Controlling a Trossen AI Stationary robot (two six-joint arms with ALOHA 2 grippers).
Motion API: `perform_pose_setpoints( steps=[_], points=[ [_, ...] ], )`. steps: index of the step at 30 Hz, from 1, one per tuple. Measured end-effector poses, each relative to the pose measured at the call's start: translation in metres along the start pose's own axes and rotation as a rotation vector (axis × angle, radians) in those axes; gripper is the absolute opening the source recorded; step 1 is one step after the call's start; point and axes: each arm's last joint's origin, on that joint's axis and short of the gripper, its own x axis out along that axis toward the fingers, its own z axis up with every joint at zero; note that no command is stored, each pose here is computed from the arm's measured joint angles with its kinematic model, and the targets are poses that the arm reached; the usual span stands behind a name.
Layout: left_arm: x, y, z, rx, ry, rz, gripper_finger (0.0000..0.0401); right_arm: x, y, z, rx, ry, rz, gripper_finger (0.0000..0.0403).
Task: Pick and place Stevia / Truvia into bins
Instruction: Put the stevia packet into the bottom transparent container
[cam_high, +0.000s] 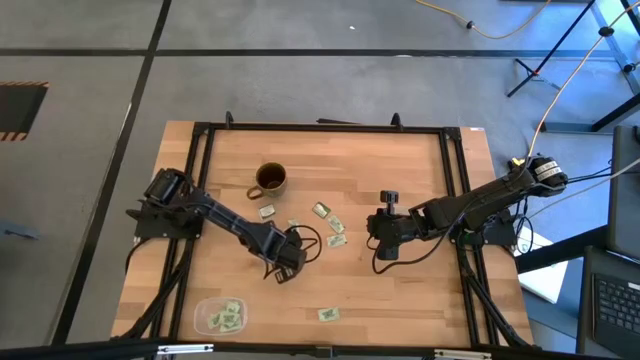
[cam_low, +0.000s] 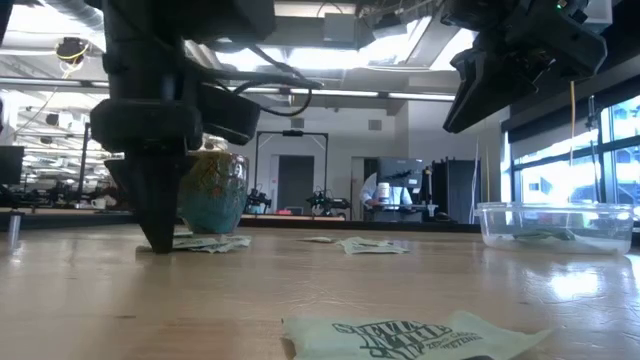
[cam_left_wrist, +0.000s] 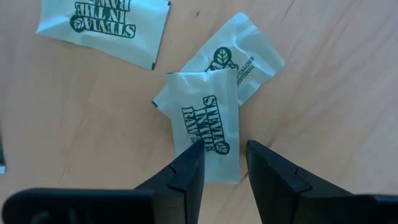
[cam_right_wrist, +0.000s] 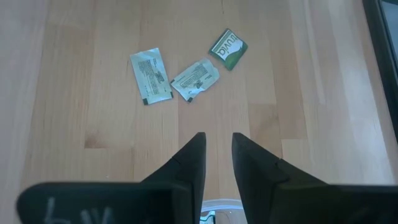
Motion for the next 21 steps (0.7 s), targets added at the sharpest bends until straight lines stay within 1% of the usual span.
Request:
perform_pose_setpoints(
  steps=[4,7,19,21],
  points=[
    [0.0006,0.0012,0.0014,-0.005,0.004,-0.001,0.0114,0.0,0.0,0.0,0.0,0.0,0.0,0.0082],
    [0.0008,0.0013,0.0015,-0.004,0.007,-0.003,0.0106,0.0,0.0001,0.0,0.0,0.0,0.0,0.0082],
    [0.0014,0.0018,0.0013,-0.003,0.002,0.007,0.0032,0.0,0.0,0.0,0.0,0.0,0.0,0.0082],
    [0.0015,0.002,0.0012,0.012,0.004,0.009,0.0019,0.0,0.0,0.0,0.0,0.0,0.0,0.0082]
  ],
)
